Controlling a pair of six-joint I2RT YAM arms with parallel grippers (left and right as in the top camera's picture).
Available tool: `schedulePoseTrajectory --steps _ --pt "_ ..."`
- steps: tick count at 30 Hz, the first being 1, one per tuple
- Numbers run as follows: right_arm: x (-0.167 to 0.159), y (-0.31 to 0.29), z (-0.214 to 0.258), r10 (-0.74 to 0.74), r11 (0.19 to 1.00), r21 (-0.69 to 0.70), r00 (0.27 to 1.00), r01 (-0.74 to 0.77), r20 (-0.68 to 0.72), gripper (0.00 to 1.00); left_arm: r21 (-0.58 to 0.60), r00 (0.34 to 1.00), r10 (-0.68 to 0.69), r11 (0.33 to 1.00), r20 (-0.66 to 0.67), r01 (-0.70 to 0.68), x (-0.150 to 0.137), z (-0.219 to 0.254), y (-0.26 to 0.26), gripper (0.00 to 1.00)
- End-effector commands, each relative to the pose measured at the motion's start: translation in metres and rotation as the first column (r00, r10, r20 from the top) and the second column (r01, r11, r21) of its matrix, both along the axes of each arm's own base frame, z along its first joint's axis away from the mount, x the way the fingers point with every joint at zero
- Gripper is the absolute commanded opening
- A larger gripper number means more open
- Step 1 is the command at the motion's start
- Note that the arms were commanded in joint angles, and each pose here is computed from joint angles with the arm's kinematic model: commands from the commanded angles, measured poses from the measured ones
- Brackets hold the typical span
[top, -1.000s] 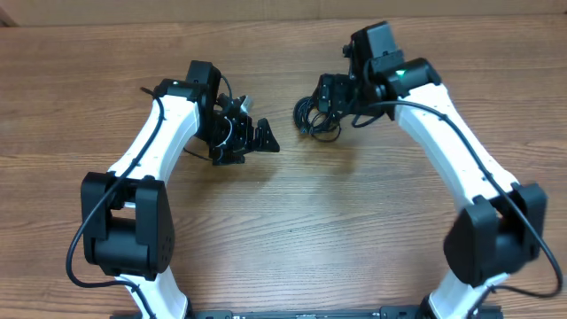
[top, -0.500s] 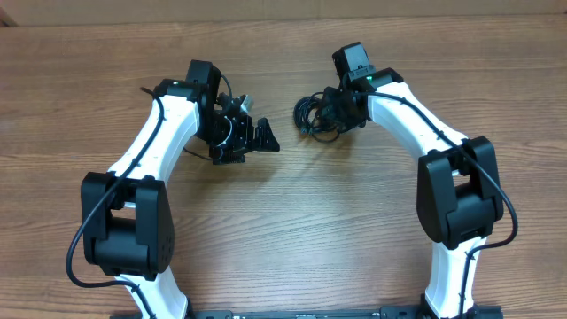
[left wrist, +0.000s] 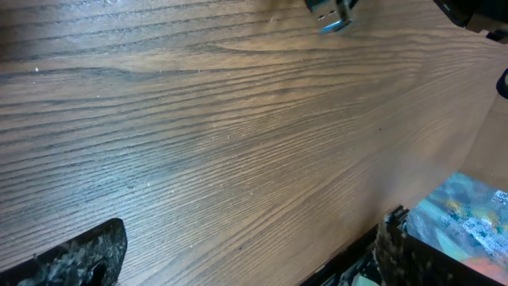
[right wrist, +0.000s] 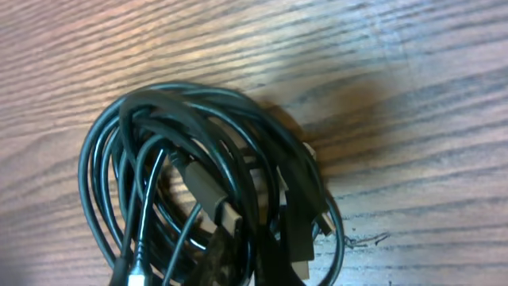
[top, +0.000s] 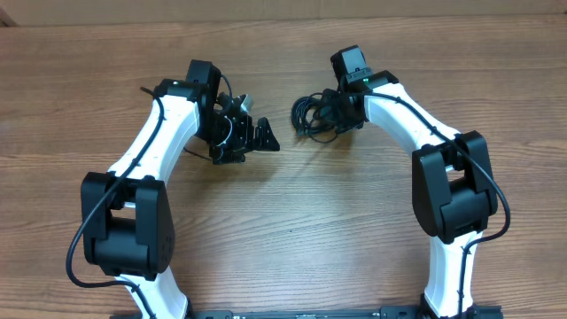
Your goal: Untangle cables
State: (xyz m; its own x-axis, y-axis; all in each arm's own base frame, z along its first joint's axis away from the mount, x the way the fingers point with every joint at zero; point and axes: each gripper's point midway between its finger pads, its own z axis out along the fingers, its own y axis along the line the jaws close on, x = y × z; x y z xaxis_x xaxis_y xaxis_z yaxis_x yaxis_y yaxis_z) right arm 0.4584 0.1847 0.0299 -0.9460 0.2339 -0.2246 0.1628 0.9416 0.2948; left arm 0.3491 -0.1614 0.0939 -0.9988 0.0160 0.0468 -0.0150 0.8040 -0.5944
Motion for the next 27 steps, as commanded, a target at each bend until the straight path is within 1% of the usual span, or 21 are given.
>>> schedulePoseTrajectory --steps 1,4,6,8,9,10,11,12,14,18,24,26,27 --pt "-0.005 0.008 0.007 0.022 0.999 0.037 1.000 -0.021 -0.023 0.04 -0.013 1.000 -0.007 1.000 0.011 0.007 0.003 0.004 -0.006 1.00" --pt "-0.008 0.025 0.038 0.097 0.985 0.144 0.995 -0.094 -0.012 0.04 -0.016 1.000 -0.005 1.000 0.010 0.006 0.003 0.004 -0.006 1.00" --pt "-0.015 0.047 0.071 0.215 0.942 0.256 0.976 -0.219 0.043 0.04 -0.040 1.000 0.008 0.999 -0.006 -0.008 0.003 0.007 -0.009 1.00" --pt "-0.028 0.068 0.113 0.323 0.861 0.372 0.938 -0.346 0.126 0.04 -0.118 1.000 0.006 0.993 -0.020 -0.008 0.001 0.016 -0.019 1.00" --pt "-0.034 0.074 0.129 0.353 0.830 0.403 0.922 -0.386 0.157 0.04 -0.167 1.000 0.005 0.986 -0.024 -0.009 0.001 0.022 -0.023 1.00" --pt "-0.040 0.079 0.145 0.373 0.802 0.429 0.909 -0.416 0.184 0.04 -0.211 1.000 0.005 0.977 -0.026 -0.011 0.002 0.028 -0.027 0.98" --pt "-0.049 0.080 0.165 0.379 0.788 0.439 0.902 -0.431 0.207 0.04 -0.278 1.000 0.009 0.960 -0.023 -0.015 0.005 0.037 -0.030 0.91" --pt "-0.055 0.079 0.174 0.381 0.785 0.439 0.899 -0.438 0.215 0.04 -0.305 1.000 0.013 0.952 -0.020 -0.018 0.007 0.041 -0.030 0.91" --pt "-0.065 0.078 0.189 0.385 0.781 0.438 0.895 -0.446 0.224 0.04 -0.332 1.000 0.021 0.943 -0.009 -0.023 0.011 0.045 -0.029 0.91" --pt "-0.083 0.078 0.208 0.396 0.766 0.453 0.890 -0.456 0.227 0.04 -0.329 1.000 0.028 0.944 -0.006 -0.028 0.012 0.045 -0.026 0.91" --pt "-0.108 0.097 0.241 0.459 0.599 0.610 0.846 -0.519 0.270 0.04 -0.328 0.999 0.034 0.944 -0.026 -0.041 0.011 0.045 -0.028 0.92" --pt "-0.108 0.097 0.241 0.463 0.595 0.607 0.842 -0.527 0.277 0.04 -0.323 0.999 0.035 0.945 -0.025 -0.041 0.011 0.044 -0.027 0.93" --pt "-0.106 0.095 0.238 0.466 0.609 0.584 0.838 -0.537 0.286 0.04 -0.317 0.999 0.037 0.947 -0.025 -0.043 0.011 0.043 -0.027 0.93"
